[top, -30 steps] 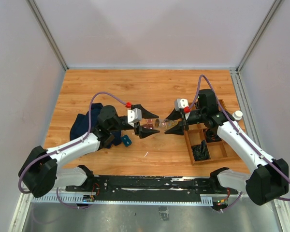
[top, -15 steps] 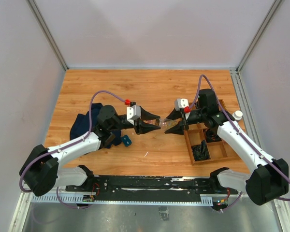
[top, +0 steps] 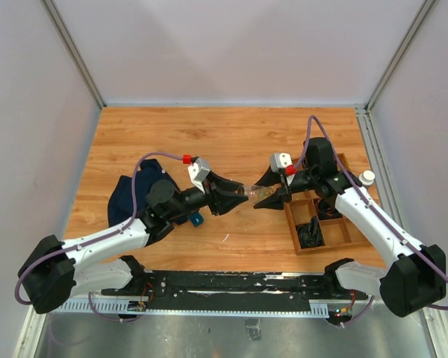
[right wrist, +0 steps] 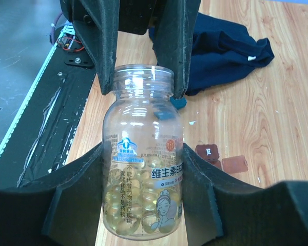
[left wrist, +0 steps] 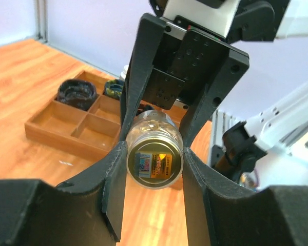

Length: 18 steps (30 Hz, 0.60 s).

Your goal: Sort the pills into containers

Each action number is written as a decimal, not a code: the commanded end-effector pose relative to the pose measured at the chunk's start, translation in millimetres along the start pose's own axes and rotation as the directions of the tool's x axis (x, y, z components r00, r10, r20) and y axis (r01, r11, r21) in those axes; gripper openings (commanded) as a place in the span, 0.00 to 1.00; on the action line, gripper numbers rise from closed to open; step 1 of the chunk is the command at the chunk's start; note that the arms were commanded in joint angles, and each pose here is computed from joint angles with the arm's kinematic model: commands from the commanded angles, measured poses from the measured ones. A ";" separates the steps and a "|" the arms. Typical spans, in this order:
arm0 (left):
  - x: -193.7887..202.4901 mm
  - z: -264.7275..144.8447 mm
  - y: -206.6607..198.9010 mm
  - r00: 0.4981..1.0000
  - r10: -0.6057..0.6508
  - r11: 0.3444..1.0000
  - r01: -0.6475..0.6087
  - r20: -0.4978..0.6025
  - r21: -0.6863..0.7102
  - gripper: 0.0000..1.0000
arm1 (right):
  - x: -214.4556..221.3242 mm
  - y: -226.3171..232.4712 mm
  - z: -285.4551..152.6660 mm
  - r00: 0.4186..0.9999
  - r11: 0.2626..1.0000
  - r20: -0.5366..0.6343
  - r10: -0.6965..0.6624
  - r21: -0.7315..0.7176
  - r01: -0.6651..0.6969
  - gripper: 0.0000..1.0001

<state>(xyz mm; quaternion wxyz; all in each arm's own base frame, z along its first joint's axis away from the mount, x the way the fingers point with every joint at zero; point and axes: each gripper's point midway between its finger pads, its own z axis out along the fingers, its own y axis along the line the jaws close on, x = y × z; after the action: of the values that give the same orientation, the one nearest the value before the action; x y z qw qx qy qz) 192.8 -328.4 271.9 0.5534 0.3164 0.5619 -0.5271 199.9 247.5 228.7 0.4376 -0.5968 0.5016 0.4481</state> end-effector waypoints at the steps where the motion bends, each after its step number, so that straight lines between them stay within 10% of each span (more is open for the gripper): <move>1: -32.3 -7.2 8.0 0.934 -0.287 0.928 0.326 0.212 -0.181 0.00 | 2.0 -1.5 -0.7 1.000 1.000 0.001 -0.005 0.001 0.005 0.01; 7: -20.4 0.9 12.1 0.890 -0.411 0.856 0.452 0.200 -0.251 0.01 | 0.5 -1.3 -1.3 1.000 1.000 0.001 -0.010 0.004 0.010 0.01; 12: -12.3 5.0 9.0 0.901 -0.405 0.870 0.432 0.158 -0.236 0.57 | 0.1 -1.3 -1.6 1.000 1.000 0.001 -0.012 0.006 0.012 0.01; 18: -23.8 -3.4 3.6 0.929 -0.331 0.906 0.362 0.168 -0.219 0.87 | 0.3 -1.2 -1.7 1.000 1.000 0.001 -0.011 0.005 0.011 0.01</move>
<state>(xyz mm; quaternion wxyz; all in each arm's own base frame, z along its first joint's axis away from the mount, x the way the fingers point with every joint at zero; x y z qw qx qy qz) 201.5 -325.8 265.0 0.4856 0.0975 0.6653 -0.5586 200.2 247.7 228.3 0.4379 -0.5976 0.5015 0.4468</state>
